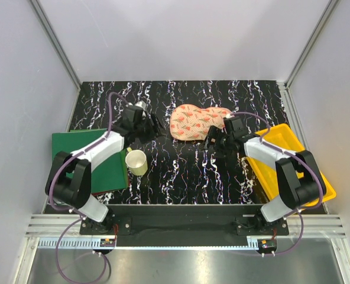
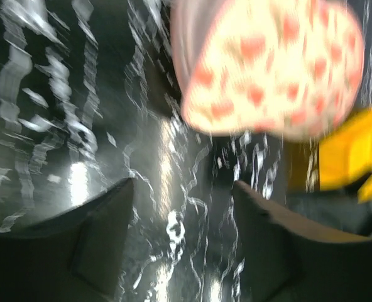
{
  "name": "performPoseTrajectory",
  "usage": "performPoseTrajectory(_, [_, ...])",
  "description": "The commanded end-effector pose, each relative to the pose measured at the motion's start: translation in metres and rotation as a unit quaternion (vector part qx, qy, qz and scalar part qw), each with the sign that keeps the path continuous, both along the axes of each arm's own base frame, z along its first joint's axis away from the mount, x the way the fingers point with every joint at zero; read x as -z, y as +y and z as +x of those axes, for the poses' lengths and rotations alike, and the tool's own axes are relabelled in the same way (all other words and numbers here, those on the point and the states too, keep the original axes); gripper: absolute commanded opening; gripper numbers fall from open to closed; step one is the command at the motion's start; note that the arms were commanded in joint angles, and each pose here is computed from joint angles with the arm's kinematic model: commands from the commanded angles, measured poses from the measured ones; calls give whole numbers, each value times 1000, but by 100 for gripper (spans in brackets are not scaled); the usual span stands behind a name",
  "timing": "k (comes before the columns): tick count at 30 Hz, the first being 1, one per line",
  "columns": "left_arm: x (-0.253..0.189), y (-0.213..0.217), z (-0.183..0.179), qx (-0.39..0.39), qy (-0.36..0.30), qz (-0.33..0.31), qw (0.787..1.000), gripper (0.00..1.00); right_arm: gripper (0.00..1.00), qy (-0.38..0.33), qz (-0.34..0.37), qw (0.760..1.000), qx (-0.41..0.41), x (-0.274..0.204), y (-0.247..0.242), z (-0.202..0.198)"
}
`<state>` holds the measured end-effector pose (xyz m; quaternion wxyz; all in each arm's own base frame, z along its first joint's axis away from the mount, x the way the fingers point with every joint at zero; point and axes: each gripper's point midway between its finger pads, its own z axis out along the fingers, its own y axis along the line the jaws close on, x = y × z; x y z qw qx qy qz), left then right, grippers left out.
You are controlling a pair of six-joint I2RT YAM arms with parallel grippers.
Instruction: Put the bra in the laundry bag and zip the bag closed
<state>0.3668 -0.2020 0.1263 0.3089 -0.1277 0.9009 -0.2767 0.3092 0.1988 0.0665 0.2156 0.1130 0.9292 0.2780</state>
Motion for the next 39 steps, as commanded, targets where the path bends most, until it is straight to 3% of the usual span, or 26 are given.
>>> performPoseTrajectory(1, [0,-38,-5,99,-37,-67,992,73,91,-47,16,998,28,-7,9,40])
performPoseTrajectory(11, [33,-56,63,114,-16,-39,993,79,93,-25,37,999,15,9,24,52])
performPoseTrajectory(21, [66,-67,121,107,41,-69,991,85,92,-28,65,997,14,-6,30,52])
performPoseTrajectory(27, [72,-77,137,96,56,-90,990,80,93,-33,75,997,15,-12,33,53])
performPoseTrajectory(31, [74,-80,146,69,54,-135,987,51,95,-35,90,995,25,-12,36,57])
performPoseTrajectory(32, [75,-80,146,56,63,-147,986,36,98,-31,95,995,26,-11,37,55])
performPoseTrajectory(34, [78,-77,144,44,64,-157,985,26,99,-33,124,991,33,-13,43,58])
performPoseTrajectory(35, [79,-75,140,30,76,-164,983,16,99,-32,137,990,33,-15,46,58])
performPoseTrajectory(38, [70,-72,133,7,72,-185,980,0,99,-22,169,984,45,-9,52,56])
performPoseTrajectory(39, [64,-70,130,-1,73,-191,979,0,100,-26,183,981,52,-10,54,60])
